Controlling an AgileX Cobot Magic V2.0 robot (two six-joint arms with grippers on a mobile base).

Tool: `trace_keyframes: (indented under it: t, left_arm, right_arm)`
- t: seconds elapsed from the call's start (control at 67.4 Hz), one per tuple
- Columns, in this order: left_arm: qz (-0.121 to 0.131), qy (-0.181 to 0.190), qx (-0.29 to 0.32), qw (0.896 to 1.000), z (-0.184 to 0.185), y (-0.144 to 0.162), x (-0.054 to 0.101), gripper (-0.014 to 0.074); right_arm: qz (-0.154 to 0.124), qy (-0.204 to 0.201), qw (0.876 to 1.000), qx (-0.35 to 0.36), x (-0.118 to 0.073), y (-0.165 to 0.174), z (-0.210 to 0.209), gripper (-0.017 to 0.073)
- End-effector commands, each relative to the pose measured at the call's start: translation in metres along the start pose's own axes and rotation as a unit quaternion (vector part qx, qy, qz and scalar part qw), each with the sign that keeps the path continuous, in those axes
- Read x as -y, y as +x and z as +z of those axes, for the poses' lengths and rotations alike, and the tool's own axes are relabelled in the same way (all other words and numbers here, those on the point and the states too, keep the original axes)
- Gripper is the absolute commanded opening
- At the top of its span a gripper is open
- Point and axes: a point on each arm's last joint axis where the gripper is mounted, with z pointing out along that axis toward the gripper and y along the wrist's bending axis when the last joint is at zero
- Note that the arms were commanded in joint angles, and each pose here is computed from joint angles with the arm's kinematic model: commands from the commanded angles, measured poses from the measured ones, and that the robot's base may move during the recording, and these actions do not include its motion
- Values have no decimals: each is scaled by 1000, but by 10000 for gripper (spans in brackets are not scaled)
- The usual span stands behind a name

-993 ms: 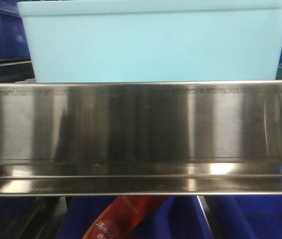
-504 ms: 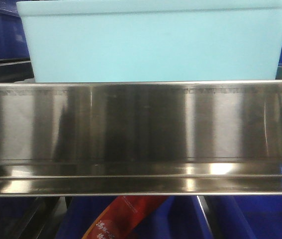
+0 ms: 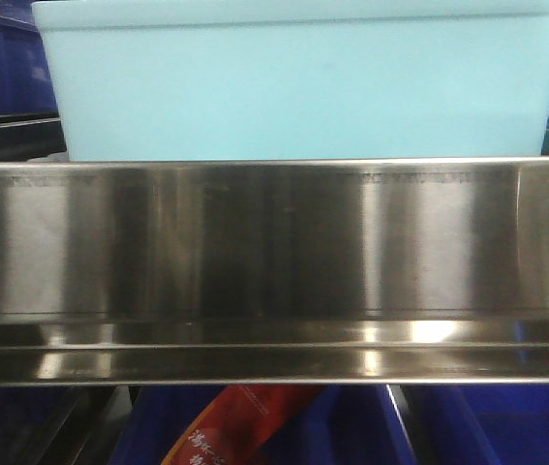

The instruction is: Fetch blue bin and place on conveyor start

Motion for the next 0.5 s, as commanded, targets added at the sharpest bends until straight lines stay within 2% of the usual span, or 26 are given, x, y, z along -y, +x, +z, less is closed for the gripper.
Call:
trace_keyframes:
  t: [0.0, 0.074, 0.148, 0.208, 0.282, 0.415, 0.489]
  left_arm:
    - [16, -4, -17, 1000, 0, -19, -1, 128]
    - [15, -4, -11, 1000, 2, -35, -1, 274]
    - [15, -5, -6, 1000, 5, -46, -2, 402]
    - [15, -3, -13, 1000, 9, -50, -2, 460]
    - [13, 6, -39, 999, 15, -52, -1, 468]
    - [5, 27, -75, 997, 28, -63, 1, 465]
    - [-5, 51, -89, 995, 37, -72, 4, 465]
  right_arm:
    - [-7, 1, 1000, -1, 0, -16, -1, 285]
    - [-7, 2, 1000, 10, 0, -22, 2, 462]
    - [-4, -6, 1000, 24, 0, -24, 3, 575]
    - [-1, -12, 999, 42, 0, -27, 3, 569]
    - [2, -21, 999, 44, 0, -30, 4, 569]
    - [3, -42, 999, -13, -2, -36, 7, 569]
    - [3, -54, 997, -49, -4, -41, 13, 569]
